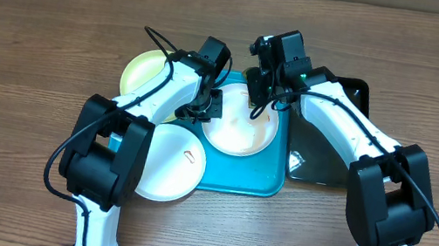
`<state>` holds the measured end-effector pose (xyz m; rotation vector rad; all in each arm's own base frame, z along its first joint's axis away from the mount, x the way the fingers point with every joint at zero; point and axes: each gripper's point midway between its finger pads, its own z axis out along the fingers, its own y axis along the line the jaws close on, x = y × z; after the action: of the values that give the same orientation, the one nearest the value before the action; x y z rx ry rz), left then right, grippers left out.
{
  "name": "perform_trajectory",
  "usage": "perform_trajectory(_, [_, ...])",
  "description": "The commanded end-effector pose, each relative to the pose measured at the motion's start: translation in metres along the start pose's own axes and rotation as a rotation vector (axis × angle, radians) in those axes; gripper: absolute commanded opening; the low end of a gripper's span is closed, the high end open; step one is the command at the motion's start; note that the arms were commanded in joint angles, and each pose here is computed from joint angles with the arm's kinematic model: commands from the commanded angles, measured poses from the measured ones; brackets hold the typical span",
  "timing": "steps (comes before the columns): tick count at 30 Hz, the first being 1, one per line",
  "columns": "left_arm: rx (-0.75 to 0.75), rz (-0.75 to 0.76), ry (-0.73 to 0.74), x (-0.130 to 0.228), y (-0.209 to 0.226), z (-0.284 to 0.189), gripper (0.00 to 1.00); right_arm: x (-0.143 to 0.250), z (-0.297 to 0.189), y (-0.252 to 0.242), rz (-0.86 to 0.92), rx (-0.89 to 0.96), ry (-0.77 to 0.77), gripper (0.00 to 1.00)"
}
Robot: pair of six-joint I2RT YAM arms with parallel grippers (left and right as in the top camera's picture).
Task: Clean dirty plates on tray and stack at the side
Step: 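Scrub the white plate surface with the sponge in the right gripper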
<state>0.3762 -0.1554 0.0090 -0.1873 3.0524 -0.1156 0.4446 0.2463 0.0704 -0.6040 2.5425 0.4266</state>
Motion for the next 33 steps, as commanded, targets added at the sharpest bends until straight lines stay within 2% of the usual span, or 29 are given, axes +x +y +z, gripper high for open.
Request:
perform_trajectory(1, [-0.029,0.002,0.037,0.008,0.008,0.012,0.04,-0.007,-0.009,0.018,-0.068,-0.102,-0.029,0.04])
perform_trajectory(12, [-0.03,0.002,0.037,0.008,0.008,0.012,0.04,0.014,-0.011,0.03,-0.304,-0.187,0.03,0.04])
perform_trajectory(24, [-0.029,0.002,0.037,0.008,0.008,0.012,0.04,0.018,0.0,0.007,-0.25,-0.205,0.035,0.04])
perform_trajectory(33, [-0.029,0.002,0.037,0.008,0.008,0.012,0.04,0.008,0.01,0.011,-0.266,-0.237,-0.019,0.04])
